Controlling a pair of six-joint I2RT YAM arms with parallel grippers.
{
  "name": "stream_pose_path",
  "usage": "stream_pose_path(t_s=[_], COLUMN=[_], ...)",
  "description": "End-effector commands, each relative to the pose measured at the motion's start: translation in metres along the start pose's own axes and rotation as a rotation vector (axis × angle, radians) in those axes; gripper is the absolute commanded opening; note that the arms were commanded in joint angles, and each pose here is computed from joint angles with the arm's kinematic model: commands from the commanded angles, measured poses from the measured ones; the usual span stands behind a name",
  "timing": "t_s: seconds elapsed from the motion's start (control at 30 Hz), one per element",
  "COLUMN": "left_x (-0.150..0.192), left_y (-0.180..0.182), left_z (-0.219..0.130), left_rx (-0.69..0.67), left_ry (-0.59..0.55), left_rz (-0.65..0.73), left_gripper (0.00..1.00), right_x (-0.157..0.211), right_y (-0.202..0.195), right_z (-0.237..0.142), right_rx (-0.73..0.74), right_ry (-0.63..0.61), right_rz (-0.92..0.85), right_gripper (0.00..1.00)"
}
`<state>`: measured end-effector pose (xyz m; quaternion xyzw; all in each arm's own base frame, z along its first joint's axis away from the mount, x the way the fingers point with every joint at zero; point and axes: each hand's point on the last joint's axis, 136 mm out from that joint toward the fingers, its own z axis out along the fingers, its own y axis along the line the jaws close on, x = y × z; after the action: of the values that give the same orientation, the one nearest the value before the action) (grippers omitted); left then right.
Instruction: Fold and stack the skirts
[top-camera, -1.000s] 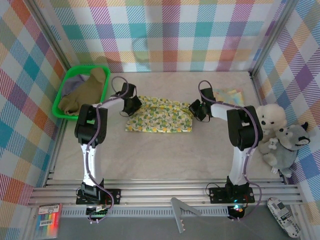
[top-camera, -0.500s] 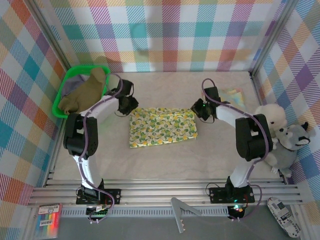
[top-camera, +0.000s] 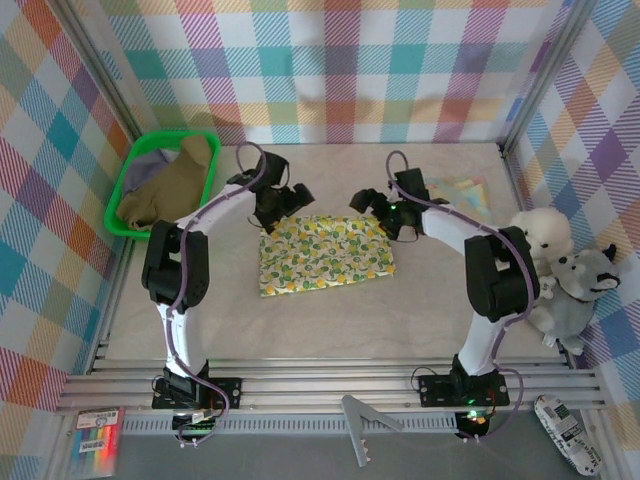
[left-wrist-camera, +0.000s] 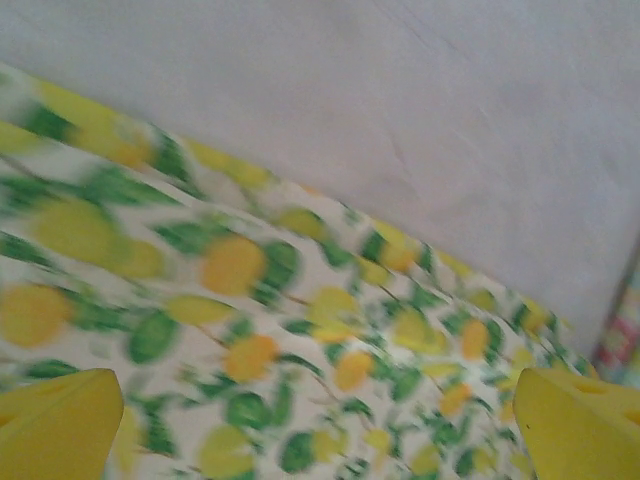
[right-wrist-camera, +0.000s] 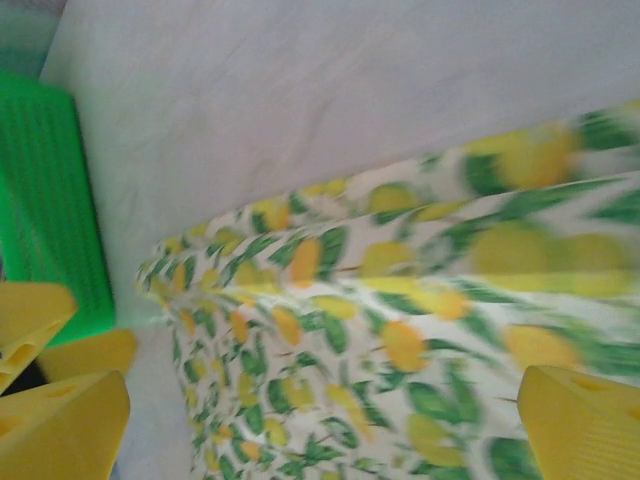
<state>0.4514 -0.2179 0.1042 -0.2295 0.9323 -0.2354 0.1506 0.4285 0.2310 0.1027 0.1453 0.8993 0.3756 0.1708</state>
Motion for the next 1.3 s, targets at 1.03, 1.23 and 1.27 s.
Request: stream_pose_path(t_s=[1.03, 1.23, 1.27], left_x=[-0.079, -0.089, -0.085], left_y=[0.046, 0.06, 0.046], left_z=[0.036, 0.014, 0.0], left_rx=[-0.089, -0.053, -0.013], left_ry=[-0.084, -0.059, -0.065], left_rz=[0.137, 0.105, 0.12], left_gripper=[1.0, 1.0, 1.0], right_x=[-0.031, -0.027, -0.029], right_y=[-0.064, -0.059, -0.051], right_z=[0.046, 0.053, 0.05], right_rx=[-0.016, -0.07, -0.096], right_ry=[-0.076, -0.044, -0.045], right_rz=[0.141, 0.187, 0.181], right_gripper=[0.99, 0.99, 0.99])
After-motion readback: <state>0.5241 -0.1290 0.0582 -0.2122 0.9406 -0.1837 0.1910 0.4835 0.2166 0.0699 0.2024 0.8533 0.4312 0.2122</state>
